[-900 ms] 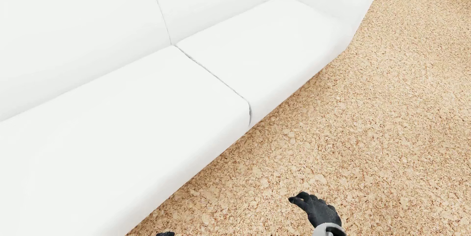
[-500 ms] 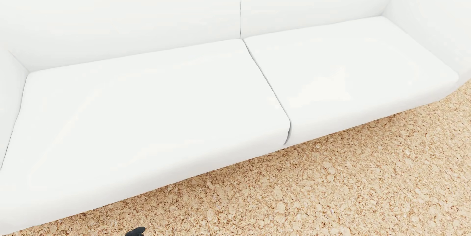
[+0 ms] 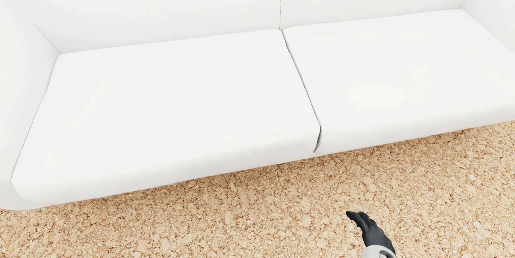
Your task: Walk to the white sofa
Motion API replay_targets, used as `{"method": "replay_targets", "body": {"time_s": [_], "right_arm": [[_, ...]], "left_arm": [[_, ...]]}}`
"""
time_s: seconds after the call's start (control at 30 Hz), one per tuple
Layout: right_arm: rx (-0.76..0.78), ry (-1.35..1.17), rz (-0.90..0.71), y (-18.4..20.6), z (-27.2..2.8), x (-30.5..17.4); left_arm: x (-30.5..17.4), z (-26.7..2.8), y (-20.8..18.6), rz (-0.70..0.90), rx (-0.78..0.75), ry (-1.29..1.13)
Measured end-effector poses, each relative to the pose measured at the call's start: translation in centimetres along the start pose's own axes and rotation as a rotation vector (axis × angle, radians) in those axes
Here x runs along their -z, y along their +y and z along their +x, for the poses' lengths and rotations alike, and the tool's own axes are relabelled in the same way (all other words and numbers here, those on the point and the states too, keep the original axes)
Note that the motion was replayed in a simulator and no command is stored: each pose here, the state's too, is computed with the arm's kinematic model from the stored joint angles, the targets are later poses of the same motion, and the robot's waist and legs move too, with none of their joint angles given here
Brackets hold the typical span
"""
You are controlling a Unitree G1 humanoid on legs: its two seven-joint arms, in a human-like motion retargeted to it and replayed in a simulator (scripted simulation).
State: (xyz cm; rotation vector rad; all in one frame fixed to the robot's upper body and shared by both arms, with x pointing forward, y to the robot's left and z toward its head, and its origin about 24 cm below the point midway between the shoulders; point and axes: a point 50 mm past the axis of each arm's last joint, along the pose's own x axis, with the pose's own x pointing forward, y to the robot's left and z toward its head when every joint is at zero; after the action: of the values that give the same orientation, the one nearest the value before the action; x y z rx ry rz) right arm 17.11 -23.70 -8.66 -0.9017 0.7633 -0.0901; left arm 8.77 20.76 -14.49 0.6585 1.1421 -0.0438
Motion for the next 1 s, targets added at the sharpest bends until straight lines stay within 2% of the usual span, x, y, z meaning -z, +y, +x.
{"method": "replay_targets", "body": {"time_s": [0.07, 0.17, 0.23, 0.33, 0.47, 0.67, 0.83, 1.0], "right_arm": [[-0.004, -0.03, -0.034, 0.1, -0.2, -0.4], [-0.137, -0.013, -0.215, 1.8, -0.7, 0.6], [-0.256, 0.088, -0.241, 3.8, -1.5, 2.7], [-0.401, 0.244, -0.259, 6.3, -3.2, 6.0], [-0.547, 0.337, -0.283, 8.5, -4.9, 8.3], [-0.481, 0.205, -0.272, 9.4, -3.9, 4.6], [-0.386, 0.122, -0.256, 7.8, -1.8, 1.8], [-0.33, 0.109, -0.247, 6.1, -0.8, 1.7]], "left_arm": [[-0.5, 0.1, -0.2, 0.094, 0.02, -0.024], [-1.7, 0.4, 0.7, 0.2, 0.006, -0.091], [-2.5, 0.6, 1.8, 0.184, -0.042, -0.117], [-3.3, 0.3, 3.0, 0.073, -0.117, -0.165], [-2.4, 0.1, 3.0, 0.043, -0.122, -0.155], [0.4, 0.1, 2.0, 0.042, -0.068, -0.009], [0.6, 0.0, 0.9, 0.034, -0.039, 0.014], [0.0, 0.2, 1.2, 0.042, -0.019, -0.003]]}}
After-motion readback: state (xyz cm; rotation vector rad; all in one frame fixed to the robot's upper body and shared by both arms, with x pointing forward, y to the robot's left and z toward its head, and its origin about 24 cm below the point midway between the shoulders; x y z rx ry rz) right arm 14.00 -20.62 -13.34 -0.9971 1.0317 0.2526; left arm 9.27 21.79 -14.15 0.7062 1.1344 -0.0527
